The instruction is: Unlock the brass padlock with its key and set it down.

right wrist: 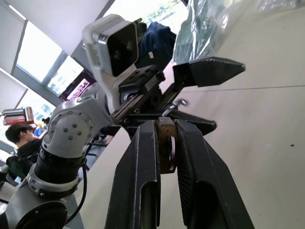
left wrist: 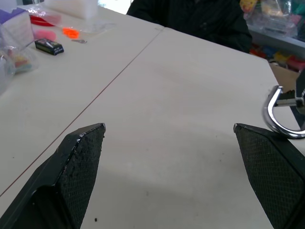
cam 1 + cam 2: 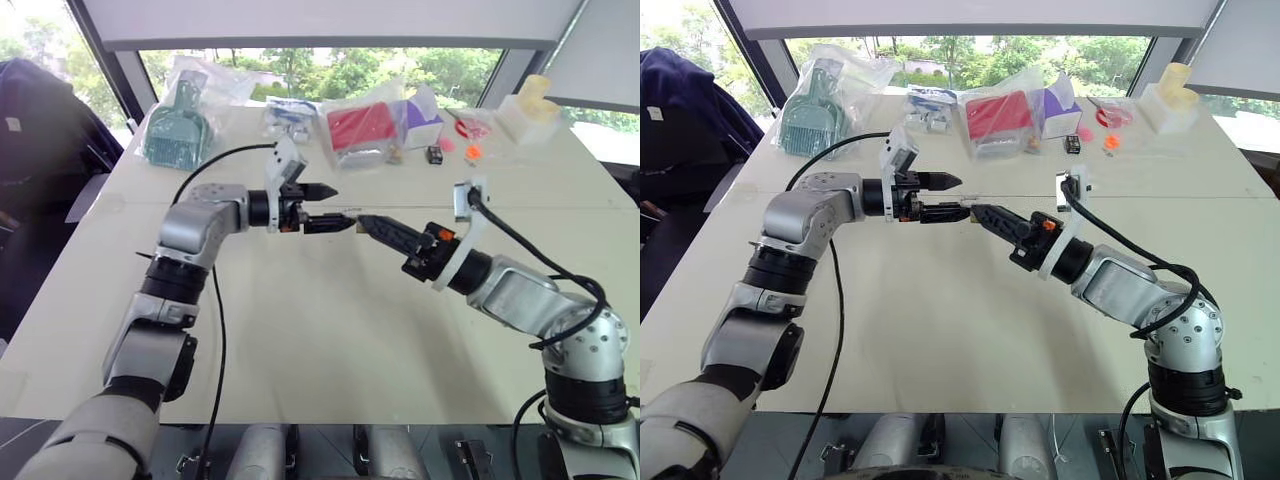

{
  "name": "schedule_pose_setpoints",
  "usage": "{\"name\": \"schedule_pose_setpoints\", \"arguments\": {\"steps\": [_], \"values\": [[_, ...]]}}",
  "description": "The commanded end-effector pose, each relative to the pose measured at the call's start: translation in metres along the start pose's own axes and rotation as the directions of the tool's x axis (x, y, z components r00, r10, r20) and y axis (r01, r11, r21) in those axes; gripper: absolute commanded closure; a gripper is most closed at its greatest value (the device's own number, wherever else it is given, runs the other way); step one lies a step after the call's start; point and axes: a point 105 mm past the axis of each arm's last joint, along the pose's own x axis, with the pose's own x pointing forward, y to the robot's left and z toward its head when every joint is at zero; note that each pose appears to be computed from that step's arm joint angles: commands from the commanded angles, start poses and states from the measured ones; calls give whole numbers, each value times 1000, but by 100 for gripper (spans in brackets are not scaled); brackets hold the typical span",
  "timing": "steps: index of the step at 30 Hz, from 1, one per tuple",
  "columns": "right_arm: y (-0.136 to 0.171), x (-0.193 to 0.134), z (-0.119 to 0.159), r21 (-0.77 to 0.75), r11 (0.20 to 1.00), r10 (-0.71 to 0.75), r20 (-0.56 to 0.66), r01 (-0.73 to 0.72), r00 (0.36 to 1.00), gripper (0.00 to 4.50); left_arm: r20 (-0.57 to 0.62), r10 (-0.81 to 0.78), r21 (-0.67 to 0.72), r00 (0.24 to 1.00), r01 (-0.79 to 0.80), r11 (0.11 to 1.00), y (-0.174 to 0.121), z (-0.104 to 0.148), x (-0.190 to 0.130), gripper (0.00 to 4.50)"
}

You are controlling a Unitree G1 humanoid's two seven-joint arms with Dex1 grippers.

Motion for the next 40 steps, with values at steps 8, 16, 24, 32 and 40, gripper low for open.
{"name": "schedule_pose_setpoints", "arguments": {"steps": [8, 16, 24, 32, 40], "values": [[-16, -8, 12, 83, 994, -81, 80, 74, 994, 450, -79, 67, 70, 995, -62, 996, 11, -17, -27, 2], [-86, -17, -45, 233, 920, -278, -177, 314, 944, 450, -16, -98, 74, 995, 99, 992, -49, -24, -59, 2], [-124, -23, -76, 118, 890, -380, -341, 441, 860, 320, -64, -11, 86, 998, 17, 996, -65, -46, -58, 0], [-124, -75, -42, -370, 840, -522, -359, 396, 774, 4, -27, 83, -11, 996, -83, 996, -61, -55, -53, 0], [-94, -122, -11, -621, 746, -519, -318, 239, 793, 4, -52, 138, -44, 989, -140, 989, -57, -63, -64, 0]]}}
